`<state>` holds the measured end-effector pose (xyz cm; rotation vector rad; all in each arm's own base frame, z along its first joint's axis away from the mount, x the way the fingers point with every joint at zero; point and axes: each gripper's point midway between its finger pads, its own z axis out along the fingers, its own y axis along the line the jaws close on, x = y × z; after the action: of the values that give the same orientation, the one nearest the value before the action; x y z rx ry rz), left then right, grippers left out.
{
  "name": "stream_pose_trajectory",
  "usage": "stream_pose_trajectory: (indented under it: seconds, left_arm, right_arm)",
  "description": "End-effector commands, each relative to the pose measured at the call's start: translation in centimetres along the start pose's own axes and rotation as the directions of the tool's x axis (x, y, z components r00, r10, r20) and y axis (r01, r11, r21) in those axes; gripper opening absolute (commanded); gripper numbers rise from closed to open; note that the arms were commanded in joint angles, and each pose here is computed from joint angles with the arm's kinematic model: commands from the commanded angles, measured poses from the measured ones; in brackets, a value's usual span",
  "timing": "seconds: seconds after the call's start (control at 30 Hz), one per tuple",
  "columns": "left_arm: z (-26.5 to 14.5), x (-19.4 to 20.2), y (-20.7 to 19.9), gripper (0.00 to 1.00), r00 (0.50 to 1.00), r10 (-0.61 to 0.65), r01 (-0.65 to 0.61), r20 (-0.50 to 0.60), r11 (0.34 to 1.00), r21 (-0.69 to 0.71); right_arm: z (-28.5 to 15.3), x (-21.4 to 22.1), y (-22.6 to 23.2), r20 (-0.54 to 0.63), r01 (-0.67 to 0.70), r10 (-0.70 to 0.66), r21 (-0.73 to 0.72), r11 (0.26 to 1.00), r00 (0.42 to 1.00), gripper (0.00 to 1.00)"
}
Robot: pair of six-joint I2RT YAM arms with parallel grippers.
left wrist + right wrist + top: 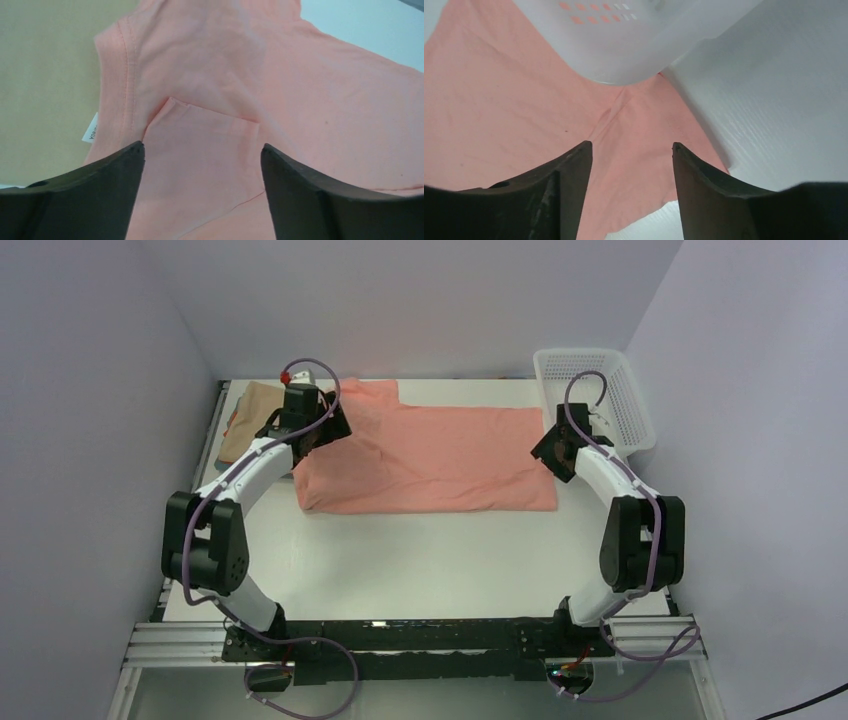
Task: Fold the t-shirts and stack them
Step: Fold the flattened tshirt in 1/3 of the way
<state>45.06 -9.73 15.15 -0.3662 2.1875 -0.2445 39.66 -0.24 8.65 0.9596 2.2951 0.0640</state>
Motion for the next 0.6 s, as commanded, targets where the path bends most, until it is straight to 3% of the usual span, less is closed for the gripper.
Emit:
stream_pose_trajectory:
  seconds: [0.0, 0.1, 0.23, 0.37, 0.57]
  left_arm:
    - [-2.8, -3.5, -2.6, 0.97, 0.995, -0.004, -0.007, 0.103, 0.994, 0.111]
    - [-4.4, -2.8, -3.7, 0.99, 0.997, 0.008, -0.021, 0.080, 0.987, 0.161]
    - [-6.5, 0.3, -6.8, 0.99, 0.998, 0.047, -0.054, 0.032, 0.959, 0.279]
    - [-5.7, 4.7, -7.4, 1.00, 0.995, 0.077, -0.055, -0.060, 0.949, 0.311]
    - [-2.2, 11.0, -7.6, 0.99, 0.969, 0.106, -0.031, -0.223, 0.948, 0.317]
  right_arm:
    - [-2.6, -1.6, 1.3, 0.048, 0.010, -0.007, -0.074, 0.997, 0.999, 0.65]
    - [-3.4, -1.0, 1.8, 0.040, 0.033, -0.029, -0.105, 0.994, 0.999, 0.73]
    - [-4.5, 1.9, 3.3, 0.010, 0.091, -0.091, -0.177, 0.980, 0.996, 0.99]
    - [-3.9, 6.2, 5.2, -0.042, 0.166, -0.184, -0.276, 0.947, 0.982, 1.00]
    - [-0.7, 10.2, 6.0, -0.118, 0.270, -0.309, -0.265, 0.926, 0.944, 1.00]
